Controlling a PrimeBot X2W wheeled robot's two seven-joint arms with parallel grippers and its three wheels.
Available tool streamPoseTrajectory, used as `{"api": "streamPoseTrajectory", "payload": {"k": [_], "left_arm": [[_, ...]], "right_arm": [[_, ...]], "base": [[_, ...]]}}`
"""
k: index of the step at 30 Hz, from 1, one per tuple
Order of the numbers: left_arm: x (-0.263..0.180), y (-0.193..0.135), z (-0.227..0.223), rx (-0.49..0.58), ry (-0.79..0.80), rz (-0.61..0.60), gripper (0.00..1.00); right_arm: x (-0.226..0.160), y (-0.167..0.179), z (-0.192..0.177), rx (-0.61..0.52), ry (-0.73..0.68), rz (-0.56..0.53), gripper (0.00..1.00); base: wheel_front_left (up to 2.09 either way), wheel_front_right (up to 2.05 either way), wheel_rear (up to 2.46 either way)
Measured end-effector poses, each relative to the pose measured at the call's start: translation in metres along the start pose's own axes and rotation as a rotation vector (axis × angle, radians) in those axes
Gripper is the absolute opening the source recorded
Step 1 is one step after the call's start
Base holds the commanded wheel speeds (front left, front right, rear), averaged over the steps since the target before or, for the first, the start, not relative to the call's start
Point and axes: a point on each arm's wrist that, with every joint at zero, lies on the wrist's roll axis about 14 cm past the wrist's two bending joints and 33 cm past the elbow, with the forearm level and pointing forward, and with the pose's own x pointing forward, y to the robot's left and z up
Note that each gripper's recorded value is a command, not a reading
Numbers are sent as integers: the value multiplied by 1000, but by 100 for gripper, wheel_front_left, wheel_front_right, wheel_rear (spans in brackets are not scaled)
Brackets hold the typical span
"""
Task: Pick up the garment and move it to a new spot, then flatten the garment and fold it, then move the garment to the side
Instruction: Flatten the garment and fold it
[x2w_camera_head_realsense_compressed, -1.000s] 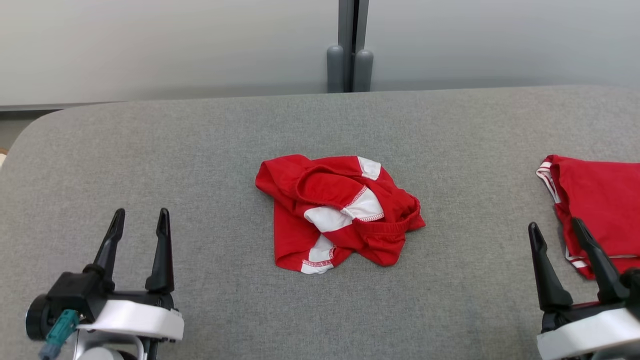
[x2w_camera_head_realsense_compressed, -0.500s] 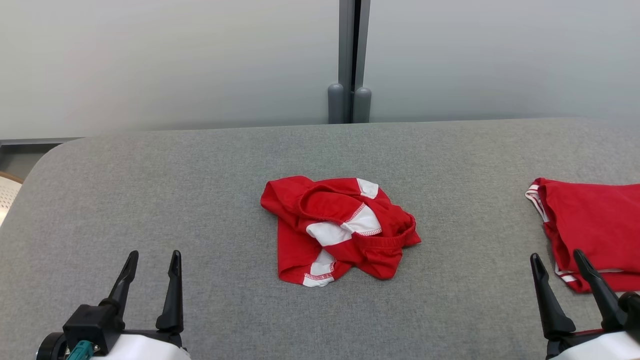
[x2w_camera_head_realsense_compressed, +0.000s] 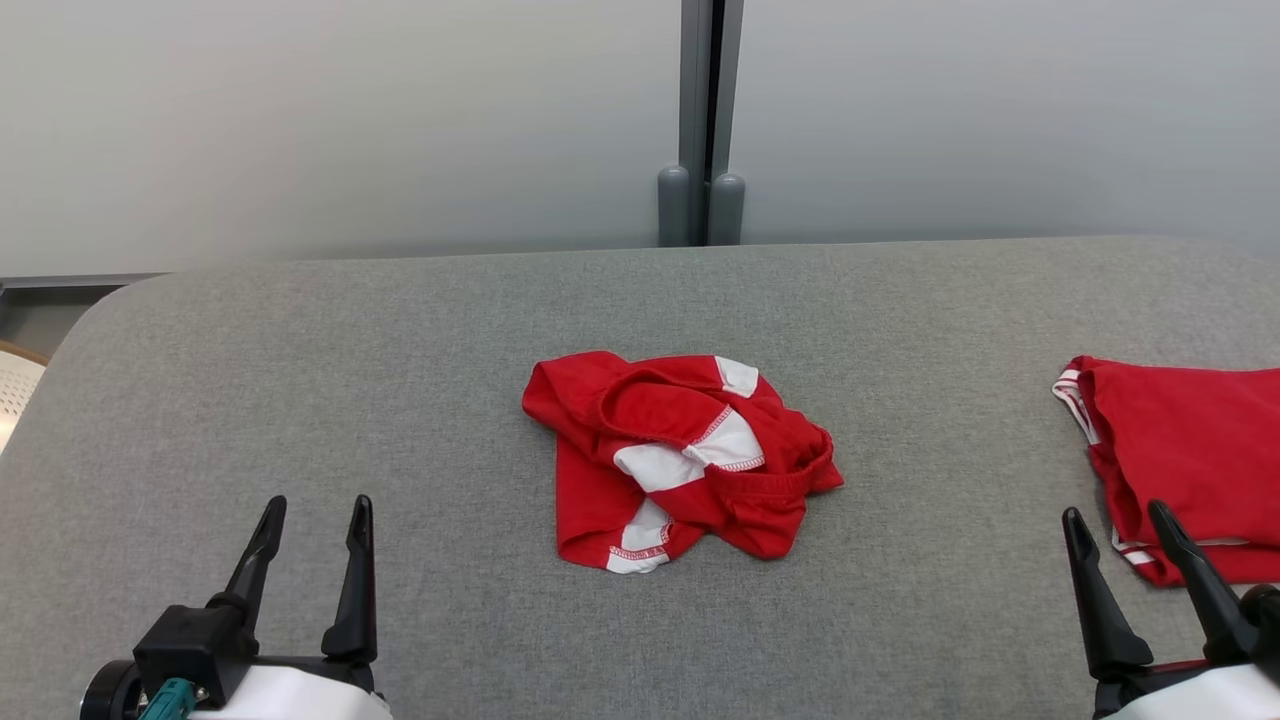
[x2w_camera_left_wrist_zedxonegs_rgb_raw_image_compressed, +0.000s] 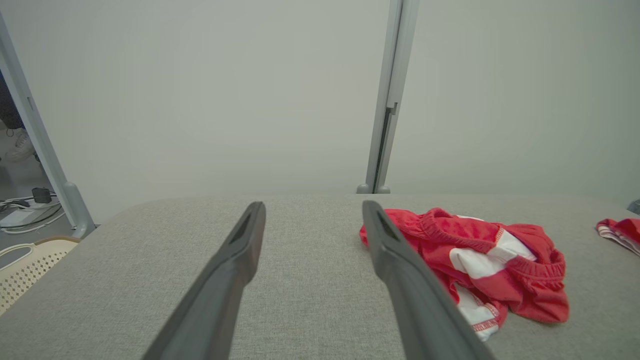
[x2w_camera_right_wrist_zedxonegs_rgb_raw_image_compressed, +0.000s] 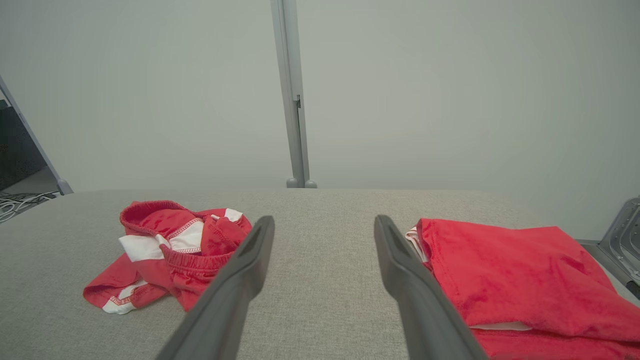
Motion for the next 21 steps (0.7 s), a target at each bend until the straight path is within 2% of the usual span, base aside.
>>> {"api": "streamPoseTrajectory", "payload": {"k": [10, 15, 18, 21], "left_arm": [[1, -7, 0, -10, 2, -6, 100], [8, -10, 3, -14, -11, -9, 100], [21, -16, 11, -24, -47, -24, 100], [30, -17, 11, -42, -65, -16, 100]], "right_arm": [[3, -2, -3, -2, 11, -2, 100], [17, 7, -5, -7, 27, 33, 100], [38, 23, -12, -12, 62, 105, 100], [60, 55, -29, -30, 131, 234, 100]], "base": [[0, 0, 0], [0, 0, 0], [0, 0, 0], [0, 0, 0]]}}
